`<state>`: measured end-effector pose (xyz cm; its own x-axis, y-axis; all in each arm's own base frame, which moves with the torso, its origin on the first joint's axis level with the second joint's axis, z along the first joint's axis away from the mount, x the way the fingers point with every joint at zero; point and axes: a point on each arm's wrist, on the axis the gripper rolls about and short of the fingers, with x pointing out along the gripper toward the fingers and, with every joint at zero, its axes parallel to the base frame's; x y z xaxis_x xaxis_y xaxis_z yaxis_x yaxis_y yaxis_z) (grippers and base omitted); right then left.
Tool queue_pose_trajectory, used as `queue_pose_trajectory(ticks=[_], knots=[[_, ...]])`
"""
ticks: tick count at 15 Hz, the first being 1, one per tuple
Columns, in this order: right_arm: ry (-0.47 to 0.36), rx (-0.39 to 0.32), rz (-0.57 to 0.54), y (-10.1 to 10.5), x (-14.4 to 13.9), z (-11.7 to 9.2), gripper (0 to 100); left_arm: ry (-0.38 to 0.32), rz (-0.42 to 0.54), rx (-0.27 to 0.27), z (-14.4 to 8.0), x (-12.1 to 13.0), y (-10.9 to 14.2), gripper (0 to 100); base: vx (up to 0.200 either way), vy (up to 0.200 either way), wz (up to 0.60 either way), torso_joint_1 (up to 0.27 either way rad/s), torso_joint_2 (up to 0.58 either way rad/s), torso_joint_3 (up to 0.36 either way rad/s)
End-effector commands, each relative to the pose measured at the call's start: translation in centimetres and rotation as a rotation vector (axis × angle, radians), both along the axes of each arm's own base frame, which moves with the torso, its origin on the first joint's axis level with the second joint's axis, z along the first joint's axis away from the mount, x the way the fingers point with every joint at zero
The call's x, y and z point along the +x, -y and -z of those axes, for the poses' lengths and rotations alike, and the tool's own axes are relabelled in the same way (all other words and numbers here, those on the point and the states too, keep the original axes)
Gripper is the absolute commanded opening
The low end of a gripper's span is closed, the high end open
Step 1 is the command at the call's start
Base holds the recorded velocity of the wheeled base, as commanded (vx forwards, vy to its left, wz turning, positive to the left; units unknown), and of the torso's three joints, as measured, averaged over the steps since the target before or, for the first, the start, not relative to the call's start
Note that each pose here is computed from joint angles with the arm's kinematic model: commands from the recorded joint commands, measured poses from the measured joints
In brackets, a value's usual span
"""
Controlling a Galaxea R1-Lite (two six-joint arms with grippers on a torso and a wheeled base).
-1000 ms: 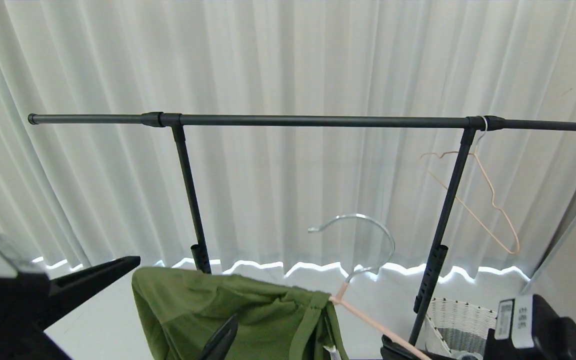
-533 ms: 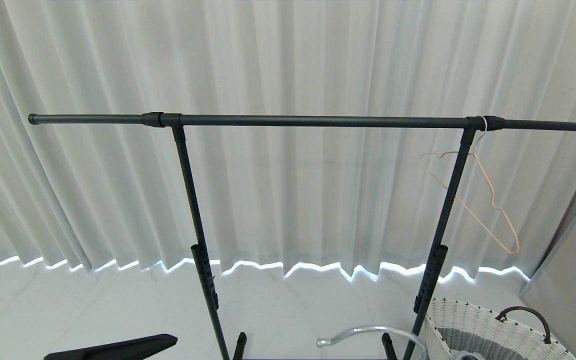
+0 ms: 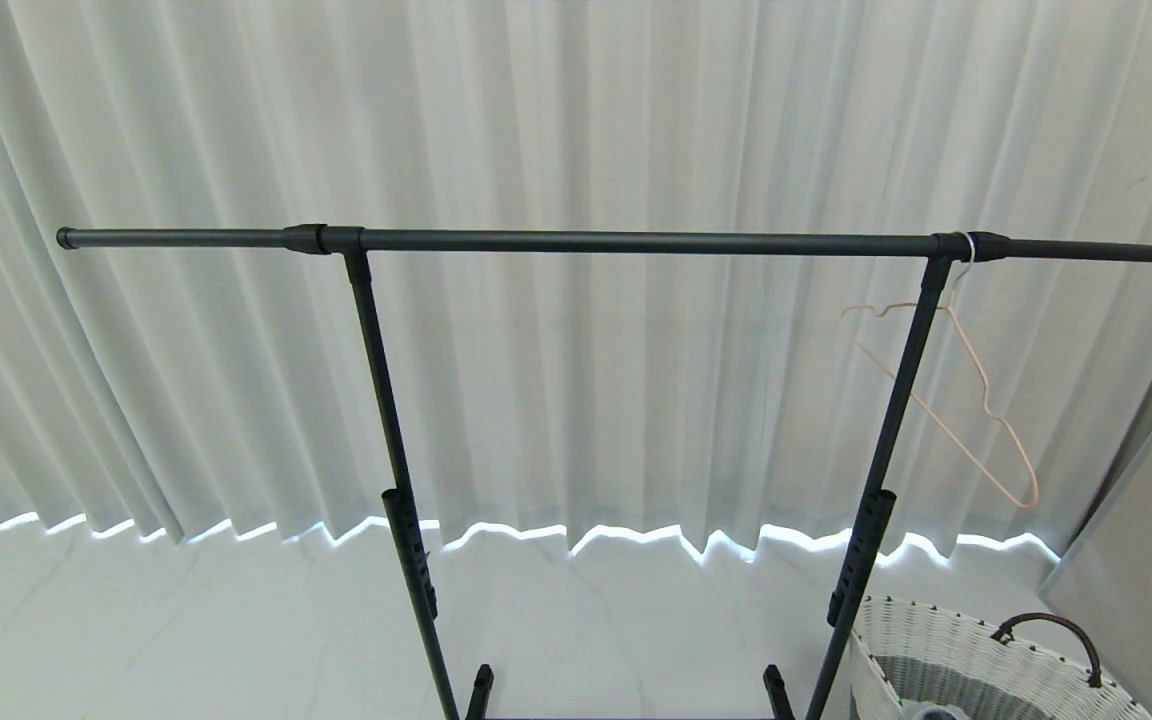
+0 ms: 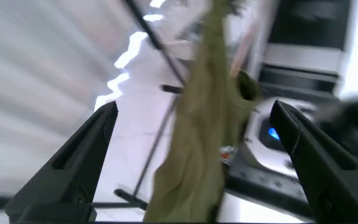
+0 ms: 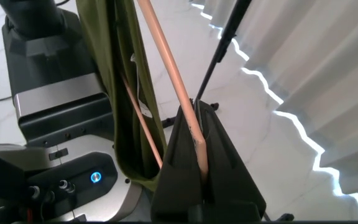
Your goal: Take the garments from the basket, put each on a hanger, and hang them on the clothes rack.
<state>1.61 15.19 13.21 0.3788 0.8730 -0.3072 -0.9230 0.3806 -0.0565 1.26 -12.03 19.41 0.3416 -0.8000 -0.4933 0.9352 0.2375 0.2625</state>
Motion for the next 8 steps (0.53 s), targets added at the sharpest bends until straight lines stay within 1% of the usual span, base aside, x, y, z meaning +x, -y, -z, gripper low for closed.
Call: queue_pose_trajectory(ticks=[1,4,6,8], knots=[[0.006,-0.009,-0.009,0.0,-0.1,0.1,0,-0.016,0.041,0.049,0.6,0.0,0.8,100,0.000,0.000,0.00,0.000,0.00,0.000],[0.010,-0.009,-0.012,-0.1,-0.1,0.1,0,-0.053,-0.025,0.094,1.4,1.4,1.4,100,0.000,0.000,0.00,0.000,0.00,0.000],[0.026,-0.018,-0.021,0.0,-0.1,0.1,0,-0.092,-0.057,0.095,1.5,2.4,1.3,100,0.000,0.000,0.00,0.000,0.00,0.000],[0.028,-0.017,-0.021,-0.1,-0.1,0.1,0,-0.102,-0.066,0.103,1.8,2.7,1.0,100,0.000,0.000,0.00,0.000,0.00,0.000]])
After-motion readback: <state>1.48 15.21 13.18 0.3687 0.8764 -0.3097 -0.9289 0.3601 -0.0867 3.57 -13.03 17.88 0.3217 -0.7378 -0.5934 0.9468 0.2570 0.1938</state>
